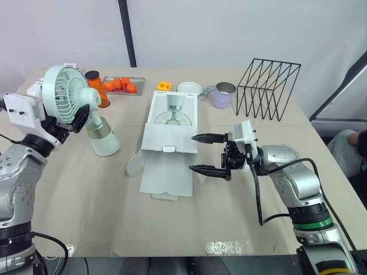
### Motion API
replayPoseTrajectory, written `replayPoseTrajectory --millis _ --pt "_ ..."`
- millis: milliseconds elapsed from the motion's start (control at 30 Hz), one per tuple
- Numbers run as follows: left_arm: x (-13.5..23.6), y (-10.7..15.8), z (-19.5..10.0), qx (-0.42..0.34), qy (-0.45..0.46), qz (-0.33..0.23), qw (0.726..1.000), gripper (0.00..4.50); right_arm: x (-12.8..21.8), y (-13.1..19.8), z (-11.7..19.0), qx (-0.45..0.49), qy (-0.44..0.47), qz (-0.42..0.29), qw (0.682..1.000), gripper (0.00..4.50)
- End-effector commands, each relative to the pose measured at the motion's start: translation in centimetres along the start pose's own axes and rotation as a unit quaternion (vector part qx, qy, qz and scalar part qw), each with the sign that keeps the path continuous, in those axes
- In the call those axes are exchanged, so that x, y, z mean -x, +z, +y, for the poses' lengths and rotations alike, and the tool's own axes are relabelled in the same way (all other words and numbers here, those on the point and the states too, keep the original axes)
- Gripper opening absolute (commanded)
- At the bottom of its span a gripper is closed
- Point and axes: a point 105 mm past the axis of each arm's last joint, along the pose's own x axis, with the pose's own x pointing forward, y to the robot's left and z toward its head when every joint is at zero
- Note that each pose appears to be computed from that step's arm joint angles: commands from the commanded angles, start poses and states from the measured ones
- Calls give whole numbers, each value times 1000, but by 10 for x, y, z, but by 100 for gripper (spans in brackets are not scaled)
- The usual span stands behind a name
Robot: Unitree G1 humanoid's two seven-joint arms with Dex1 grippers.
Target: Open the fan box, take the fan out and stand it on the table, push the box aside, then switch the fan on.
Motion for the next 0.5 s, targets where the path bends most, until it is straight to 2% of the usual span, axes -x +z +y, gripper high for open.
replayPoseTrajectory --millis 33,500 --pt "5 13 2 -6 3 -21 1000 448 3 6 0 17 -3 -6 1000 450" --pt "12 -10 -3 -3 8 12 1000 448 3 6 0 15 -2 2 1000 450"
